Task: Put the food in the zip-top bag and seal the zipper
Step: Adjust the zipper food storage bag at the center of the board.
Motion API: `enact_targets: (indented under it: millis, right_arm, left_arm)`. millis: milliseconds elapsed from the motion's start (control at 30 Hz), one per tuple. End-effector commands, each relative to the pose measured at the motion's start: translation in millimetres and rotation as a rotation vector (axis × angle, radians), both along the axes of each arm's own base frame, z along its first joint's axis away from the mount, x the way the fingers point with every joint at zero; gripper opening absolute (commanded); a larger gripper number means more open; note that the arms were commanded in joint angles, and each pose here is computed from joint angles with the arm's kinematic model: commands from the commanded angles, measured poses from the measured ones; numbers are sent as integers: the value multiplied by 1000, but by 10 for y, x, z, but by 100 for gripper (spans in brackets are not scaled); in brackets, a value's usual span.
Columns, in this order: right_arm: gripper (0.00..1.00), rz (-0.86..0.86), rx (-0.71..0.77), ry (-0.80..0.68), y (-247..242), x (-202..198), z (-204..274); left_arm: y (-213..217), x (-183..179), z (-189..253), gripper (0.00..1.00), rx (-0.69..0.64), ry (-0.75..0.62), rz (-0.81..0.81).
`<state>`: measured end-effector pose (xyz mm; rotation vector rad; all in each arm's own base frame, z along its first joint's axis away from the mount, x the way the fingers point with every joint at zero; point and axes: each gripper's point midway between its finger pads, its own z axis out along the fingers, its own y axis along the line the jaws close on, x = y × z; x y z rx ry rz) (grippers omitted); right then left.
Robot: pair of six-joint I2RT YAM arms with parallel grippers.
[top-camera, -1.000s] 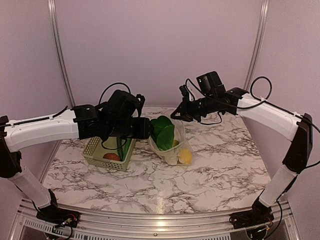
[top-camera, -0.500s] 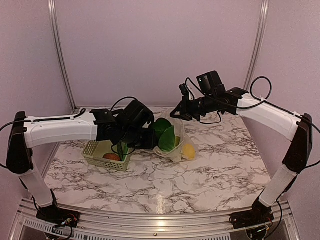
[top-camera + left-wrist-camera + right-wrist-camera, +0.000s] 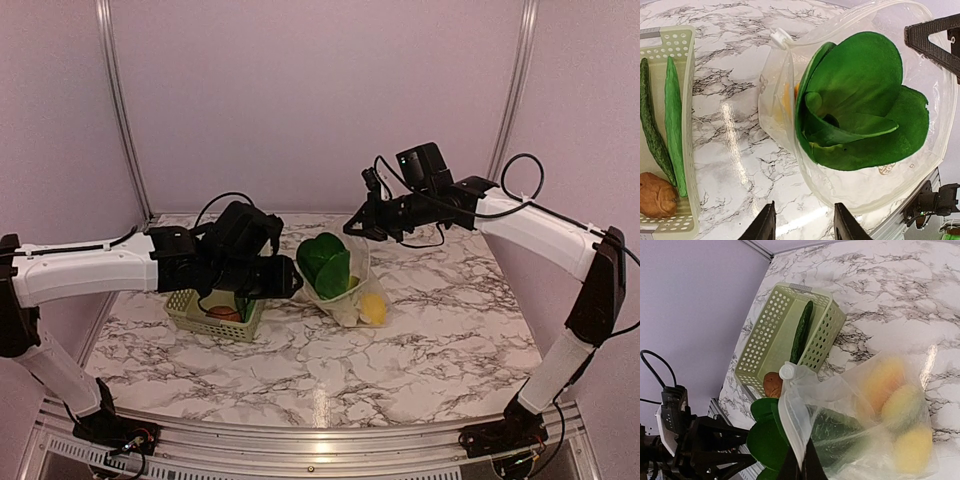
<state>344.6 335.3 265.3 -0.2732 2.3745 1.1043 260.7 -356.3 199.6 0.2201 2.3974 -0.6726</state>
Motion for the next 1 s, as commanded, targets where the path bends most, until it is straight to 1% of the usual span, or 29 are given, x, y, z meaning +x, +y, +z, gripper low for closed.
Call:
enact_targets:
  millis: [0,100,200,333,467,567,633,667,733,767,800,833,867,900,967]
  right_arm:
    - [0,0,46,-57,-23,27,217]
    - [0,4,50,-55,-18,28,209]
    - [0,9,48,-51,-12,37,196]
    - [0,8,47,-48,-15,45,189]
    - [0,6,44,-45,-30,43,179]
    - [0,7,39,-42,-38,37,162]
    - [0,2,37,-45,-54,50,167]
    - [0,-1,39,-47,-60,55,182]
    - [0,-14,35,-60,-93,93,247]
    - [0,-22,27,-79,-114,120,318]
    - [0,-31,13,-99,-137,144,377]
    - [0,-43,-7,-115,-170,169,418]
    - [0,-54,-35,-125,-217,191,423]
    - [0,-71,-50,-135,-266,229,437]
    - [0,-108,-60,-156,-361,291,500]
  left_arm:
    - [-165,30,-130,40,-31,32,-30]
    - [-288,57,-109,40,-58,19,-62]
    - [-316,107,-169,41,-48,30,-54]
    - [-309,194,-311,35,-37,78,-24]
    - [-264,273,-370,28,-50,96,10]
    - [-245,360,-374,20,-77,99,29]
    - [-272,426,-308,8,-107,86,27]
    - [-298,446,-247,1,-121,75,21]
    - [-364,501,52,0,-142,20,0]
    - [-437,497,373,0,-157,-51,-24]
    - [-474,479,707,0,-146,-153,-39]
    - [-499,431,1147,0,-147,-277,-53]
    - [-488,395,1342,0,-141,-339,-41]
    - [-469,388,1401,0,-141,-360,-27]
    - [-433,442,1181,0,-91,-339,-13]
